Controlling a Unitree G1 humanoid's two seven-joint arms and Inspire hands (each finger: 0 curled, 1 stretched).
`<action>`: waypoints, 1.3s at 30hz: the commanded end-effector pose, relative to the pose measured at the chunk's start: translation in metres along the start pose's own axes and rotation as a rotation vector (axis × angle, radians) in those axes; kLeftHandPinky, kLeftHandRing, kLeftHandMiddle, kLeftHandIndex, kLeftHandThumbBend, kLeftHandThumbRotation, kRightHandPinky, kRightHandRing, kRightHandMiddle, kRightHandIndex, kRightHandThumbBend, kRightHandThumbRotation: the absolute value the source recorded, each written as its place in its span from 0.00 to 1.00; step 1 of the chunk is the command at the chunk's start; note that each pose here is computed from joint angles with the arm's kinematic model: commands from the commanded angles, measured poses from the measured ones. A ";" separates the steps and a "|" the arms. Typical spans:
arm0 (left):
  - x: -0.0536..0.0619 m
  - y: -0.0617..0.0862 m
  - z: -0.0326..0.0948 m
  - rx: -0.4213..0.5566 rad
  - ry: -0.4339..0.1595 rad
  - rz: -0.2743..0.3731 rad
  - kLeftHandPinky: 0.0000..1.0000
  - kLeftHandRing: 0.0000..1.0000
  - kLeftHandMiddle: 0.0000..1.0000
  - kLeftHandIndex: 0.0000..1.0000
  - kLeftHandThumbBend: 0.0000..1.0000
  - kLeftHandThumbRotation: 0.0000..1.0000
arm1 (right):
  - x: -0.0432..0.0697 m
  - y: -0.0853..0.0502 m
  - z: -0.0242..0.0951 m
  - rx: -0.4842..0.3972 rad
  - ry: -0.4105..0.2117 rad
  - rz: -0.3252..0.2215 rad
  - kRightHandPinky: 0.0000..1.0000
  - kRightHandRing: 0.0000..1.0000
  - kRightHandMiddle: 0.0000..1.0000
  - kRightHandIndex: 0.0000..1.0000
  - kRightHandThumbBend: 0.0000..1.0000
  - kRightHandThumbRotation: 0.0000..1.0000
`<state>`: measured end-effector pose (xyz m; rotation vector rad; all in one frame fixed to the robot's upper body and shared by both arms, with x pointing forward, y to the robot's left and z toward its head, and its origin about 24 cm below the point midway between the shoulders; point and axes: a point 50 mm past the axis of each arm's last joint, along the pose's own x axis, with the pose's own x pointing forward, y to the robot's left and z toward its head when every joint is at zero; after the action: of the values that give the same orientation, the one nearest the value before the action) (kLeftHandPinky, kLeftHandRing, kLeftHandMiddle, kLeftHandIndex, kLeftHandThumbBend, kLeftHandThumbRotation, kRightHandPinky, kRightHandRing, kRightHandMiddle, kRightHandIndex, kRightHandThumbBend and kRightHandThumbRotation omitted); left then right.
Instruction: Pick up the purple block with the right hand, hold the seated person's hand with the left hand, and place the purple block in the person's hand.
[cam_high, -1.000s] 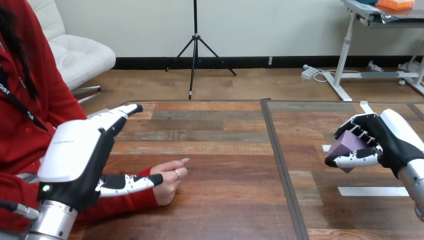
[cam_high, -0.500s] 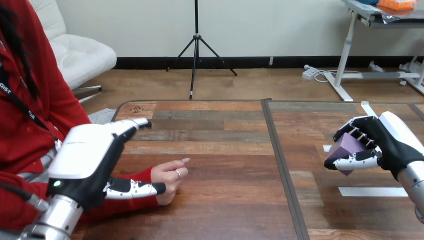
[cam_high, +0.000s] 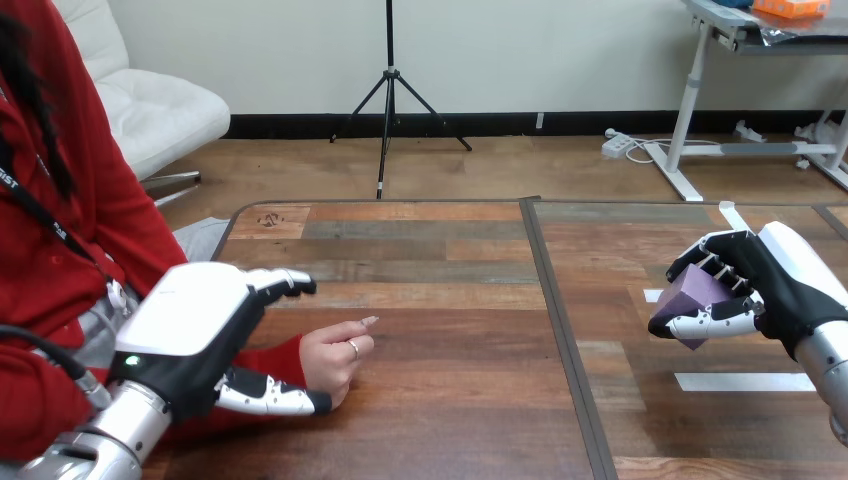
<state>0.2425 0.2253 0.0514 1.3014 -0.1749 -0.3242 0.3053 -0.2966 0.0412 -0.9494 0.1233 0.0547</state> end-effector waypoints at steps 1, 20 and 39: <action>0.015 0.016 -0.001 0.047 -0.038 0.017 0.72 0.75 0.77 0.76 1.00 0.47 | 0.009 -0.023 0.019 0.025 -0.094 -0.098 0.37 0.40 0.46 0.50 0.66 0.00; 0.026 0.014 -0.010 0.115 0.025 -0.061 0.74 0.77 0.78 0.77 1.00 0.44 | 0.009 -0.021 0.019 0.023 -0.090 -0.091 0.36 0.40 0.46 0.50 0.66 0.00; 0.033 0.013 -0.015 0.227 0.105 -0.082 0.75 0.78 0.79 0.78 1.00 0.36 | 0.009 -0.022 0.021 0.028 -0.100 -0.098 0.37 0.40 0.46 0.50 0.66 0.00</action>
<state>0.2623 0.2326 0.0375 1.4898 -0.0014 -0.3749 0.3054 -0.2959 0.0419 -0.9479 0.1129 0.0590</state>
